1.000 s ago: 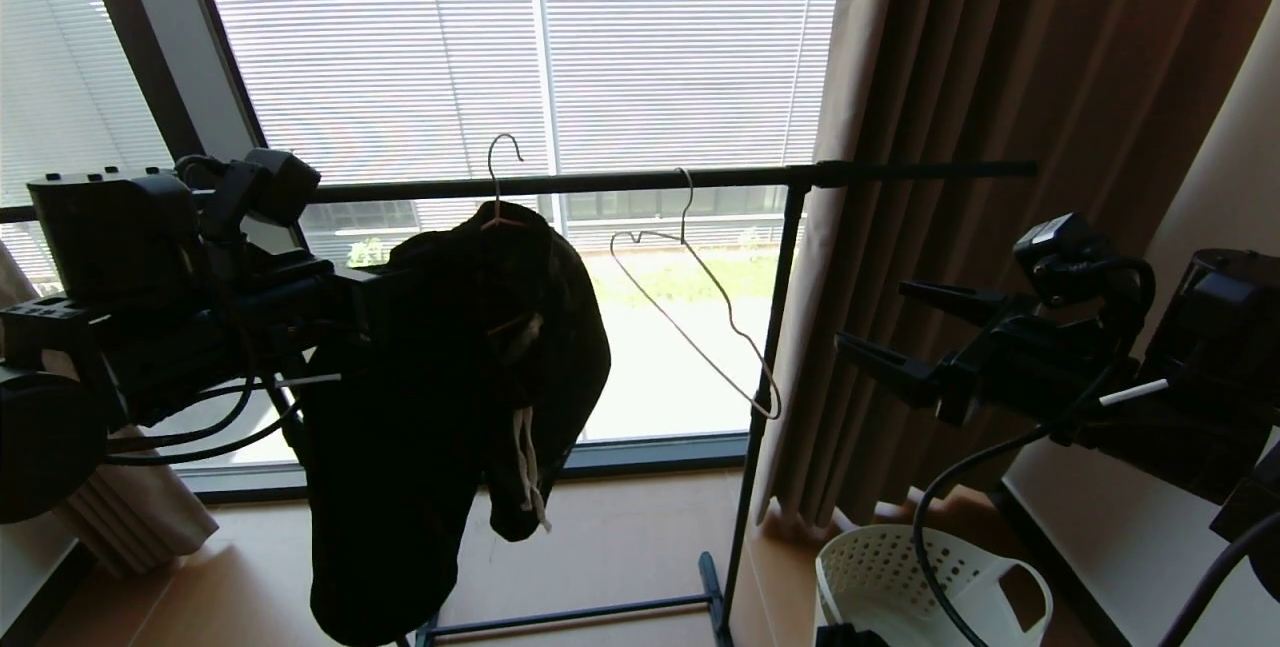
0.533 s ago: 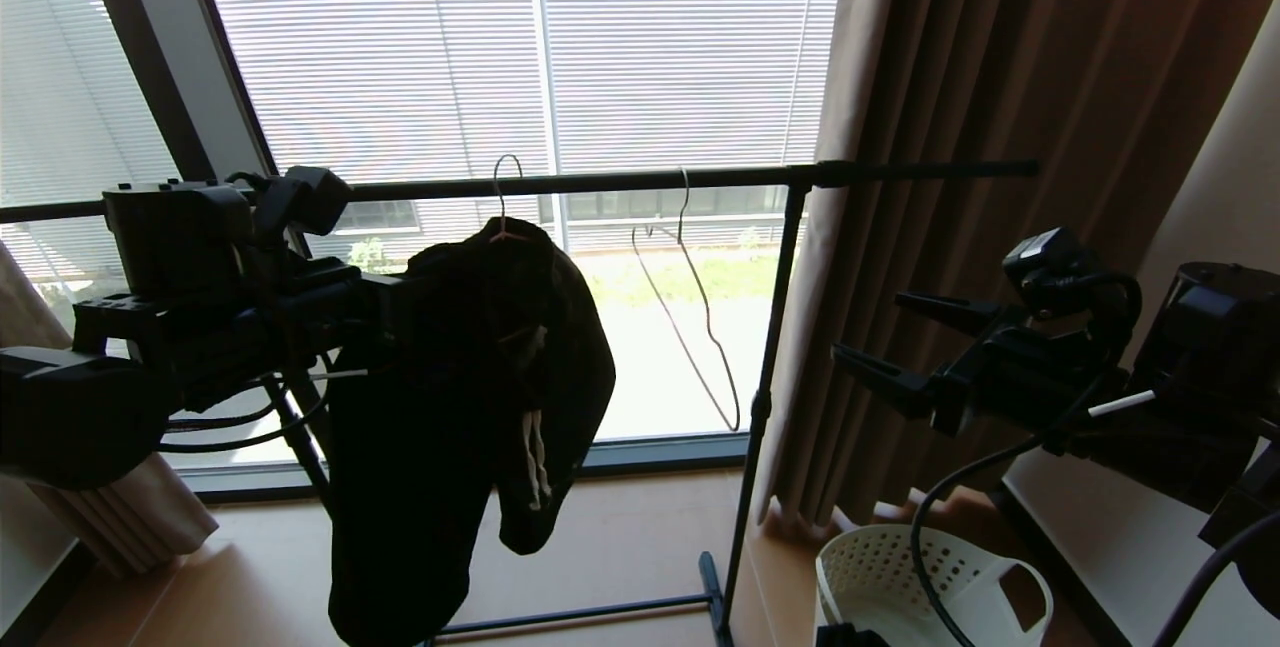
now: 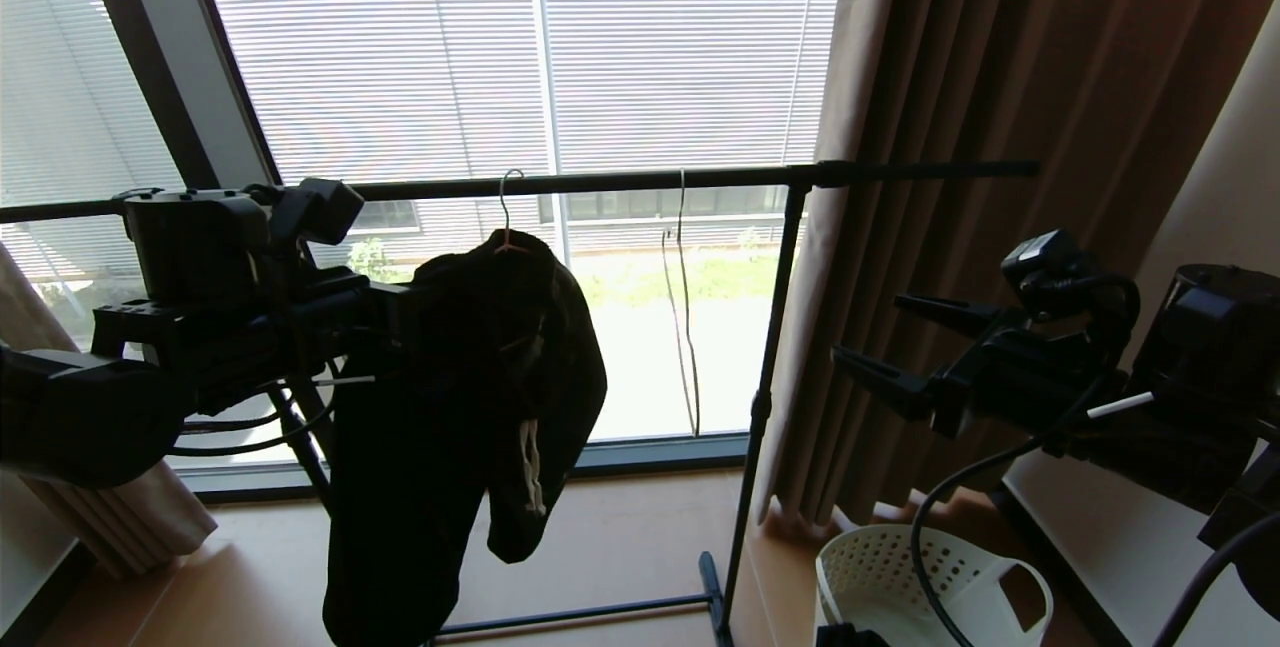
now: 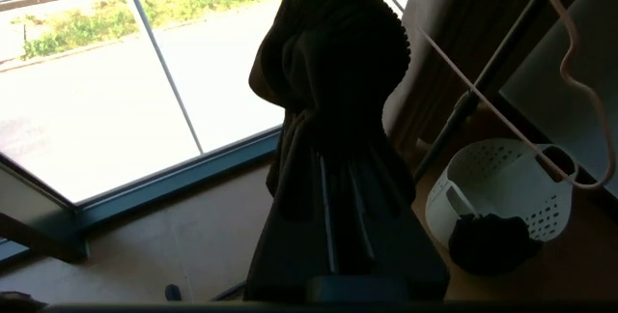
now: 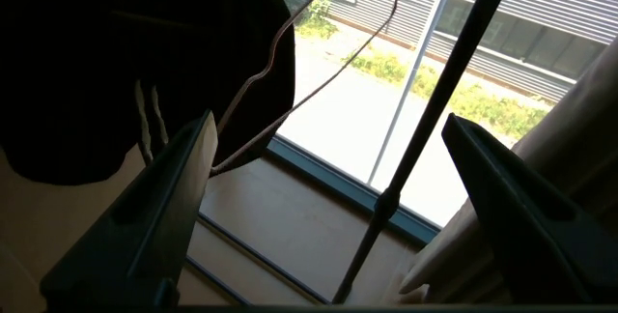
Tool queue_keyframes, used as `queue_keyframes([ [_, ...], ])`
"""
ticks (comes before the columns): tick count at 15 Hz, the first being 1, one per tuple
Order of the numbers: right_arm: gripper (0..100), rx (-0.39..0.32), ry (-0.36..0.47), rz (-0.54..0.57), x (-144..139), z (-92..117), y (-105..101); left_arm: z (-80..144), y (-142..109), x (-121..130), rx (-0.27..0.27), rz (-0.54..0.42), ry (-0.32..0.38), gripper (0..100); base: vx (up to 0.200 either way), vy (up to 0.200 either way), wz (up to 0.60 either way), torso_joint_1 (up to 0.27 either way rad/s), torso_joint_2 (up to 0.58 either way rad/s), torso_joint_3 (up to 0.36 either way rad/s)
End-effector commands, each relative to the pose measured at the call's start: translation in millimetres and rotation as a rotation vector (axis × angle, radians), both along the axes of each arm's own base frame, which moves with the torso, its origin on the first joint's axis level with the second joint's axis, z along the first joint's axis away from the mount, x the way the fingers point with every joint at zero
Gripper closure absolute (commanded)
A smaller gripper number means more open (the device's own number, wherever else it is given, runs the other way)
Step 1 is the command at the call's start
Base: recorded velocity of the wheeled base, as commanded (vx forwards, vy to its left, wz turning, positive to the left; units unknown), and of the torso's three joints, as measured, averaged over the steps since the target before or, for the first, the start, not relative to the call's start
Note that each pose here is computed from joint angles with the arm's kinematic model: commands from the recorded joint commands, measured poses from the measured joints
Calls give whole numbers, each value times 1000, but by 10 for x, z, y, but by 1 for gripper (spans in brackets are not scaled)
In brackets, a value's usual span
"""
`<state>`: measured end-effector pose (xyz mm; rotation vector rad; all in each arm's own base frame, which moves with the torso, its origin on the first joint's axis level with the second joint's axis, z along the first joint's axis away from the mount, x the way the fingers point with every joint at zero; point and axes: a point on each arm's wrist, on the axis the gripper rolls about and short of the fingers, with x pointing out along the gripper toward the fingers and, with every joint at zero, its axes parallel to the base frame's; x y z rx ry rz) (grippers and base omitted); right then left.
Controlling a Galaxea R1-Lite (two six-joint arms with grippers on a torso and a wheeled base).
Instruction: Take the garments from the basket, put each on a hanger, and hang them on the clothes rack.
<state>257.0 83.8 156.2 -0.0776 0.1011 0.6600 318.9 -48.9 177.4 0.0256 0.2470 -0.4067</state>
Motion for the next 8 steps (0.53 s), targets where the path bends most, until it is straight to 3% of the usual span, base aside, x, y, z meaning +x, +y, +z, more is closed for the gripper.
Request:
queue_keyframes([
  [1,0,-1,1,1,-6,-5,-1,-1,1,-2,1,0,0,0,0,0,0,0,0,0],
  [6,0,2,-22,-3,-2,12,-1,11,-12,-18,-1,-3,-3,0,0,0,0,0,0,0],
  [8,0,0,-21,-3,-38,19,-11,95,4,-153,8,23,-22,0,0,0,0,0,0,0],
])
